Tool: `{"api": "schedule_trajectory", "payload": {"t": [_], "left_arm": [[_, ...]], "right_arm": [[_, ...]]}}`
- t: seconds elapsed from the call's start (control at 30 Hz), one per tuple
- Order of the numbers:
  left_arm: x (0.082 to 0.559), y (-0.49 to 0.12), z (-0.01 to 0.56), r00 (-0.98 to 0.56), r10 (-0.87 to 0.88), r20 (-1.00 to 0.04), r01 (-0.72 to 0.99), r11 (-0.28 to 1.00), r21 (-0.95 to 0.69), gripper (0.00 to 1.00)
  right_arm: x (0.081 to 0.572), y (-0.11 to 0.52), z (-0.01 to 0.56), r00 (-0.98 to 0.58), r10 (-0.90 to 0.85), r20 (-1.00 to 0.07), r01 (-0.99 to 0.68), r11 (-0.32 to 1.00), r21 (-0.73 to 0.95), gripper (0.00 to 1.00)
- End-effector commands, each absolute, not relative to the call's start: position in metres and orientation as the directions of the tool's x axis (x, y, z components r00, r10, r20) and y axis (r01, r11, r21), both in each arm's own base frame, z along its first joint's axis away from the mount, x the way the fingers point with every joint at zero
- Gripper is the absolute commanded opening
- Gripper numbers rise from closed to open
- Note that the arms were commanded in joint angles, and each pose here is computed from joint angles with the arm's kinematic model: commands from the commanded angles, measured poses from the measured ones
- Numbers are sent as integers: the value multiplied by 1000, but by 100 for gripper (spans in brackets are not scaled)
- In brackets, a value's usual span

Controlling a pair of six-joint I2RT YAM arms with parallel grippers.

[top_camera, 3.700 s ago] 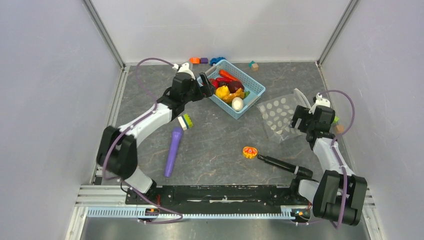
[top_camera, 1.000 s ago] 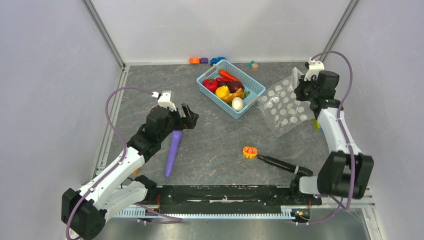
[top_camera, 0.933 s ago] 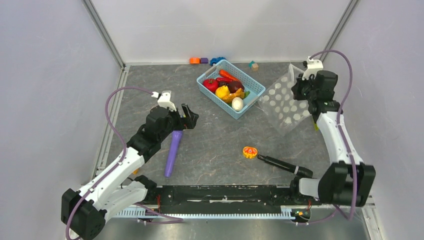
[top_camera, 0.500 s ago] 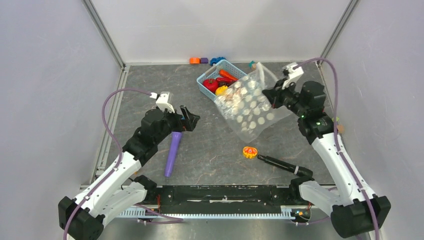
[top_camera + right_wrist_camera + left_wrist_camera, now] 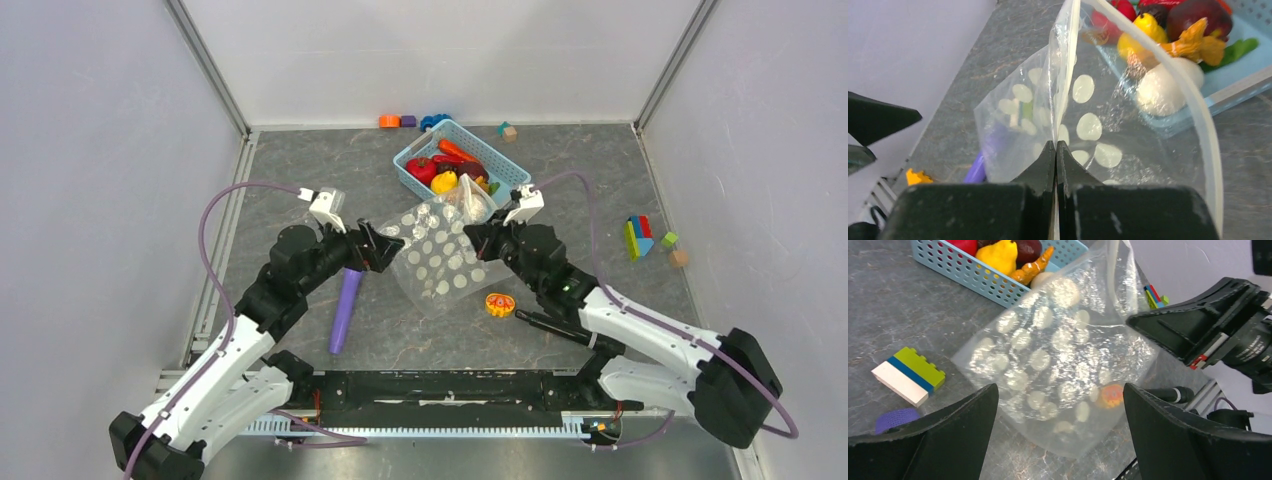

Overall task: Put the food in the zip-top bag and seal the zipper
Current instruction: Pick up the zipper food storage bag at the center of the board.

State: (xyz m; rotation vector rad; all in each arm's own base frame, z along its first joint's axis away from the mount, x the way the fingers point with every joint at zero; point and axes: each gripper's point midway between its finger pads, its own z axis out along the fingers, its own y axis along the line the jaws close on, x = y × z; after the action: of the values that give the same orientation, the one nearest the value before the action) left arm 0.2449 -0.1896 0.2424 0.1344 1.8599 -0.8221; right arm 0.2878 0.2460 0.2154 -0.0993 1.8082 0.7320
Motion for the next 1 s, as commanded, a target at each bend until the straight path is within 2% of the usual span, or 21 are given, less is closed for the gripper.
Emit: {"api": "schedule_trajectory", "payload": {"t": [0.0,0.1,0.43,0.7,0.97], "left_arm": [[231,-207,246,-487,-252,-836,523,683,-510,100],[222,-220,237,-512,-212,-833,570,641,-514,100],[226,-254,212,-525,-146,-839,606,628,-489,100],[219,-283,208,-516,-93,-852,664,585,-466,100],[229,-295,192,-451,1,-893,634,705,-319,100]], "right_arm": [[293,264,254,-283,585,-760,-359,670,650,0],[282,281,251,-311,655,-689,-364,588,723,3],[264,284,241,-334,807,-487,-294,402,867,6],[264,290,232,-358,815,-455,-261,380,887,7],[264,296,225,-388,813,-433,-237,366,900,9]]}}
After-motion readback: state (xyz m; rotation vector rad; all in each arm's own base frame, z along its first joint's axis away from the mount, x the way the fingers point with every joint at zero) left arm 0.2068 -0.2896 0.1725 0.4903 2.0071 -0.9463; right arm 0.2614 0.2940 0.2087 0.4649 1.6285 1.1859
